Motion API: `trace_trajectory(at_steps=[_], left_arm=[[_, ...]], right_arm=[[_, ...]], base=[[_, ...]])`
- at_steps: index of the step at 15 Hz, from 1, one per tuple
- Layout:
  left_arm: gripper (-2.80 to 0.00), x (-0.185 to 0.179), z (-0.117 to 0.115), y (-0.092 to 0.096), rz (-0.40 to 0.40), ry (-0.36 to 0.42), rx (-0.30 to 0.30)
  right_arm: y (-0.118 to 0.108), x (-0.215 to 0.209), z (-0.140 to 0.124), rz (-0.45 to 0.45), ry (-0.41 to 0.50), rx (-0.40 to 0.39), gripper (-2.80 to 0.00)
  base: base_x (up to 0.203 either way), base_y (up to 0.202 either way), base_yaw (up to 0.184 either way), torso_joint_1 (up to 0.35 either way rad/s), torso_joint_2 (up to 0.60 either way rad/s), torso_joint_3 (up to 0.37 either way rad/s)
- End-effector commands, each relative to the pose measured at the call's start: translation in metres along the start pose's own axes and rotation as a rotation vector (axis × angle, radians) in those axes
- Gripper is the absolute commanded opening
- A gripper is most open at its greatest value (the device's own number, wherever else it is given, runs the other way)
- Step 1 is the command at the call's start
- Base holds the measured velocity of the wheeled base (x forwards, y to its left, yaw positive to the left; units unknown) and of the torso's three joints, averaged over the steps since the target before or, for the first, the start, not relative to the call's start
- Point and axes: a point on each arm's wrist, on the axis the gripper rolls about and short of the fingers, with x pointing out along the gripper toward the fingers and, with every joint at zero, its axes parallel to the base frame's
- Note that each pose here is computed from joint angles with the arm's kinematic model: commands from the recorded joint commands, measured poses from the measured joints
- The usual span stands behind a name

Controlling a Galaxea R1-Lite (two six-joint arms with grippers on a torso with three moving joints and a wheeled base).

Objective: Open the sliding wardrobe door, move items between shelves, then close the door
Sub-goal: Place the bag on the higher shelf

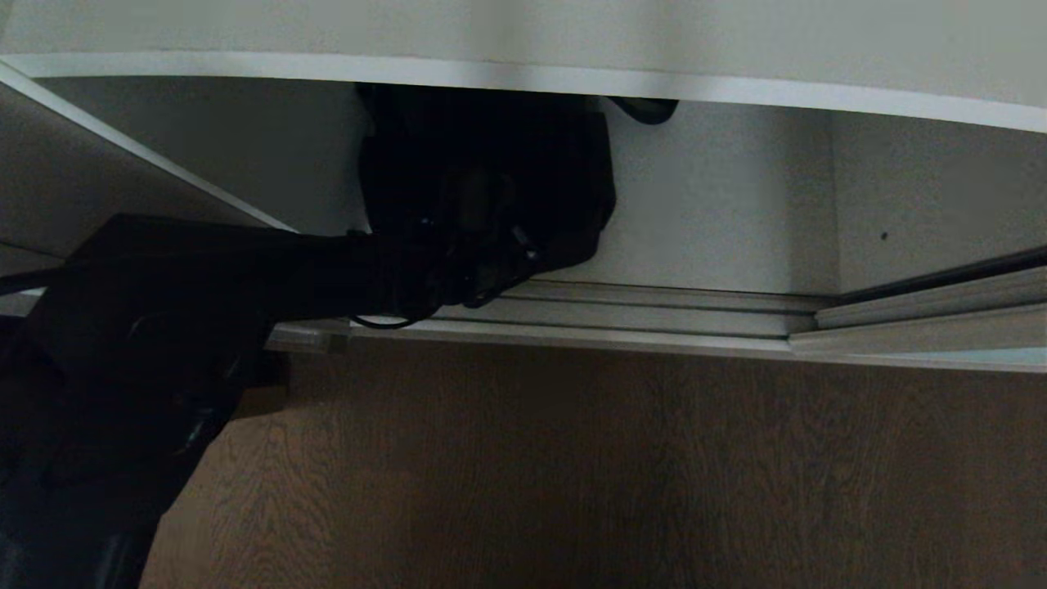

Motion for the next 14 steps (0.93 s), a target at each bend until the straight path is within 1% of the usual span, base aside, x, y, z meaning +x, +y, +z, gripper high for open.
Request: trace_trajectory(at_steps=[1,3,5,9,11,14], left_arm=[[-2.80,-0.031,0.013,-0.017,-0.041,-0.018,0.008],[-2.80,-0.053,0.022,-0.025,-0.066,-0.027,0.015],[-2.80,-0.074,0.023,-0.028,-0.078,-0.015,0.035],[-2.80,-0.111,0.006,-0.029,-0.087,0.053,0.090],[-2.80,-0.132,0.004,-0.032,-0.113,0.070,0.111],[-2.80,-0.161,-0.003,-0.032,-0.122,0.116,0.136]], right_arm=[[0.000,0.000,0.000,0.000,-0.001,0.000,-2.80],[0.000,0.000,0.000,0.000,-0.001,0.000,-2.80],[0.000,0.000,0.000,0.000,-0.001,0.000,-2.80],[0.000,0.000,0.000,0.002,-0.001,0.000,-2.80],[0.000,0.000,0.000,0.000,-0.001,0.000,-2.80],[0.000,0.000,0.000,0.000,-0.001,0.000,-2.80]], base=[[0.000,0.000,0.000,0.000,0.00,0.000],[0.000,0.000,0.000,0.000,0.00,0.000],[0.000,0.000,0.000,0.000,0.00,0.000],[0.000,0.000,0.000,0.000,0.00,0.000],[0.000,0.000,0.000,0.000,0.00,0.000],[0.000,0.000,0.000,0.000,0.00,0.000]])
